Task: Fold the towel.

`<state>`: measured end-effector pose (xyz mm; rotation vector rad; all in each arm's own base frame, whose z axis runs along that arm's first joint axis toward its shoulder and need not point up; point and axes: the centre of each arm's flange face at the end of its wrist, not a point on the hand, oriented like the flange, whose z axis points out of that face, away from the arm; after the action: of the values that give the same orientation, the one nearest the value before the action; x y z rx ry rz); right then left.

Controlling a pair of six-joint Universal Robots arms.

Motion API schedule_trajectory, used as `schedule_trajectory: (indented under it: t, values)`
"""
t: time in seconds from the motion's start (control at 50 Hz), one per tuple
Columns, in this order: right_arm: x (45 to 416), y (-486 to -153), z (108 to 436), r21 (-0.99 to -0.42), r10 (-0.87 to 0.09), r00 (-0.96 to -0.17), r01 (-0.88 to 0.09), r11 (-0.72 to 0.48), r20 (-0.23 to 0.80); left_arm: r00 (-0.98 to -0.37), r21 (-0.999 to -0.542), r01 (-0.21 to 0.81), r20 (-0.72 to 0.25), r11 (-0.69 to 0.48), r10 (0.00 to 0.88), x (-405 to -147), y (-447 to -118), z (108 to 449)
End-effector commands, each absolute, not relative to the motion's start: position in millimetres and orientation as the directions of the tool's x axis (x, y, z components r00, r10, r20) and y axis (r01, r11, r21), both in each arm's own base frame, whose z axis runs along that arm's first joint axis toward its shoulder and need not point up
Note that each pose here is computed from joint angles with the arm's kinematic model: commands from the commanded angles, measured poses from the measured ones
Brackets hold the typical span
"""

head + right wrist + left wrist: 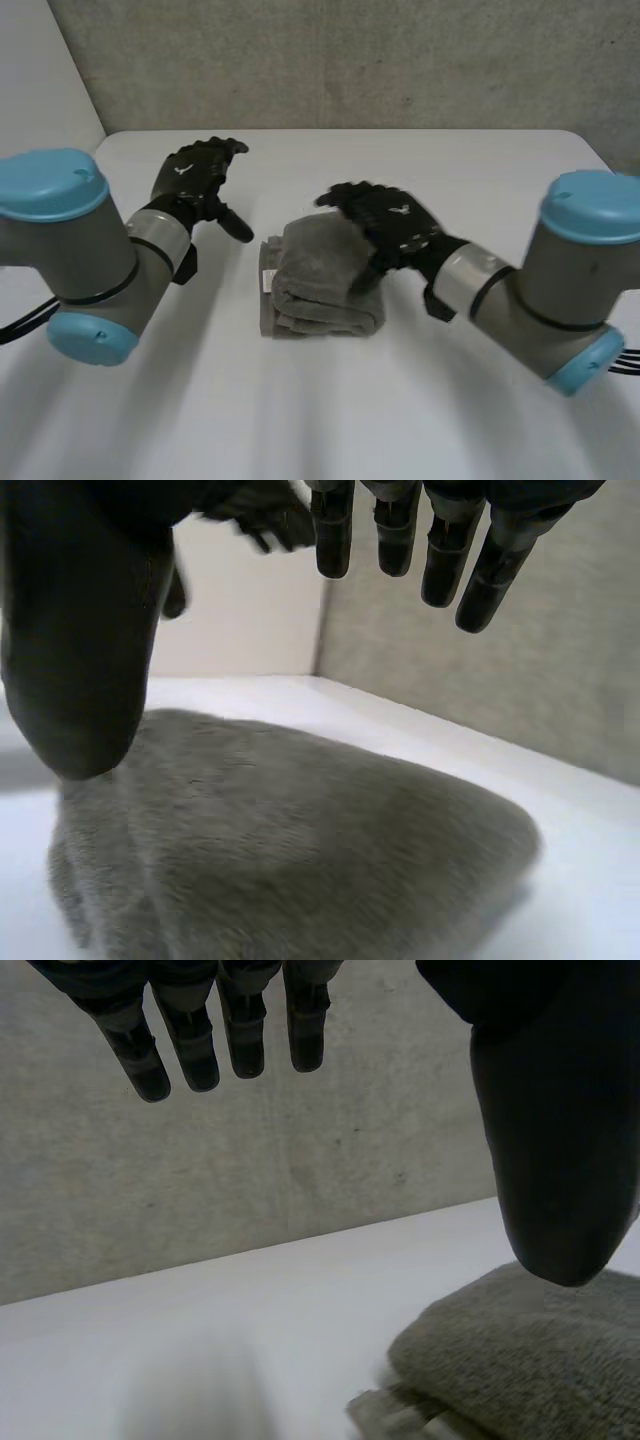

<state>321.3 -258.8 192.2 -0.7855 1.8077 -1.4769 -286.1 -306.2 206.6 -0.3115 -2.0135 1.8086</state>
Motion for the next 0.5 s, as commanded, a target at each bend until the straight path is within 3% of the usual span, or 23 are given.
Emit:
schedule_trajectory:
  t: [0.02, 0.06, 0.22, 0.5]
  values:
    - [297.5, -282.5, 186.6, -0.952, -0.700, -0.662, 0.065, 0.301, -0.266, -0.852, -0.980, -0.097, 0.173, 0.176, 0.494, -310.7, -300.3, 190.5]
    - [297.6, -288.1, 182.3, -0.950, -0.694, -0.668, 0.066, 0.305, -0.269, -0.825, -0.975, -0.075, 0.180, 0.211, 0.535, -322.9, -292.6, 180.9]
    - [304.9, -306.5, 141.4, -0.928, -0.659, -0.691, 0.046, 0.370, -0.297, -0.804, -0.963, -0.030, 0.183, 0.268, 0.566, -337.4, -283.7, 156.5]
    - [321.1, -314.5, 91.1, -0.893, -0.654, -0.684, -0.007, 0.449, -0.323, -0.820, -0.942, 0.025, 0.172, 0.335, 0.545, -328.0, -279.0, 127.5]
